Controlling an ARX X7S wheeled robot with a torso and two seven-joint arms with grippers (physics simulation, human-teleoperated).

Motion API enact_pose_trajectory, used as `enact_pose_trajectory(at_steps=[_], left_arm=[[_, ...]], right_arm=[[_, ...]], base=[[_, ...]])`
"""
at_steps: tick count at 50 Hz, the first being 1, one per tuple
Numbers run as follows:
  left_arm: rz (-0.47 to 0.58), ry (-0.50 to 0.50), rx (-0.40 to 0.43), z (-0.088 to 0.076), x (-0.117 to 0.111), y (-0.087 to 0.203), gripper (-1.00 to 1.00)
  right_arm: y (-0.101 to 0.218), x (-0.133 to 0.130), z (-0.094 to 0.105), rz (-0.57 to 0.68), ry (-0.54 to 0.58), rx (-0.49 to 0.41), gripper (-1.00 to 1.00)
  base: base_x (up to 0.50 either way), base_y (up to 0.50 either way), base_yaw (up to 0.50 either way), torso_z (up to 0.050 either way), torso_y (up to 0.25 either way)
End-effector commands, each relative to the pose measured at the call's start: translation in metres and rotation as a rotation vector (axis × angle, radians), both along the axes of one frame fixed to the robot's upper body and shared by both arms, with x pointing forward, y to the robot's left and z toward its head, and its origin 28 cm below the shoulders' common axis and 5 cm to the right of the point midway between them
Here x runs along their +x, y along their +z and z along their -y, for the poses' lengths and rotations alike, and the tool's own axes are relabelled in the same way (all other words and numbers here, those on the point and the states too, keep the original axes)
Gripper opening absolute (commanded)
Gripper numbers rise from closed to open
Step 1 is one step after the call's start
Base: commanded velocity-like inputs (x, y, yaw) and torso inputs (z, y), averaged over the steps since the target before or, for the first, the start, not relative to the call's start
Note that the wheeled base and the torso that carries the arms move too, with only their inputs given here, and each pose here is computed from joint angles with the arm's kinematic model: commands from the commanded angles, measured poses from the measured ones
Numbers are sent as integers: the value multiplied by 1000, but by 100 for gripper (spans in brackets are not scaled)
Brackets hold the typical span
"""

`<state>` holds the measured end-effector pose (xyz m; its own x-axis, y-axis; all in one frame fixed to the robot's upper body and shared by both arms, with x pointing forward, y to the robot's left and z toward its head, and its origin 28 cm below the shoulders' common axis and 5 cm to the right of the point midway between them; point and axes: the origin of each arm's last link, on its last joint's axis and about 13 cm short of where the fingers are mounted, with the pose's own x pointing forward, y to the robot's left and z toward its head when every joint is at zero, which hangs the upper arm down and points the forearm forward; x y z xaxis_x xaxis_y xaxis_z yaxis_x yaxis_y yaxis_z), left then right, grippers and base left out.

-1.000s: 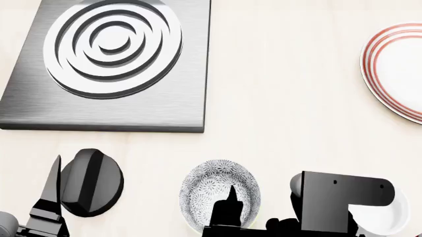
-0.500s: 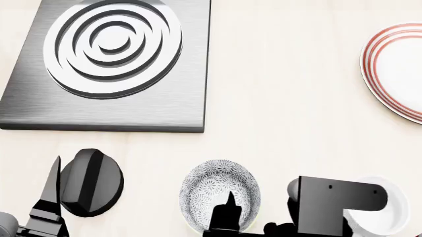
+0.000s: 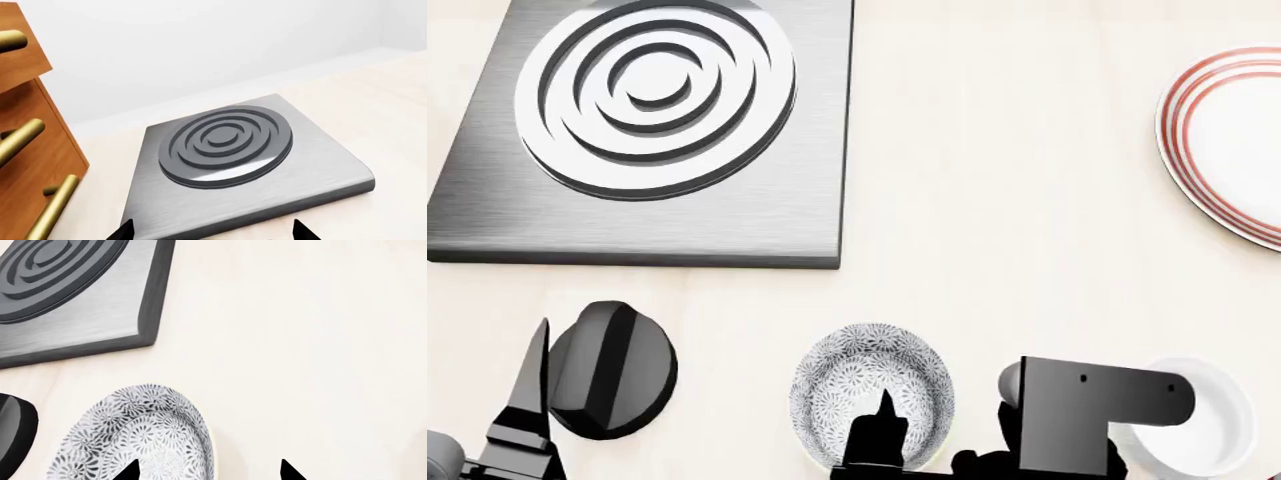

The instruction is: Pick the akita bowl next to the ramekin and place it on the plate.

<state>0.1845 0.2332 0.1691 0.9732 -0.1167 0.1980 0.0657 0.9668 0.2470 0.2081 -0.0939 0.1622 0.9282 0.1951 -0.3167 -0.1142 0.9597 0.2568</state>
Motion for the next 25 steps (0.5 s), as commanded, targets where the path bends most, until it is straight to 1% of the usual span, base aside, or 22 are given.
enact_pose_trajectory(at_steps=[1, 13, 14, 25], left_arm=[[13, -6, -9, 0, 0, 2, 100], [12, -6, -8, 0, 1, 2, 100], [11, -5, -9, -1, 1, 2, 100], [9, -8, -6, 0, 1, 1, 100]], right_arm=[[-2, 3, 0, 17, -3, 17, 100], [-6, 7, -1, 10, -5, 28, 100], [-7, 7, -1, 9, -5, 28, -100], [-7, 6, -1, 11, -3, 25, -100]], base=[[0, 0, 0, 0, 0], [0, 0, 0, 0, 0], [0, 0, 0, 0, 0], [0, 0, 0, 0, 0]])
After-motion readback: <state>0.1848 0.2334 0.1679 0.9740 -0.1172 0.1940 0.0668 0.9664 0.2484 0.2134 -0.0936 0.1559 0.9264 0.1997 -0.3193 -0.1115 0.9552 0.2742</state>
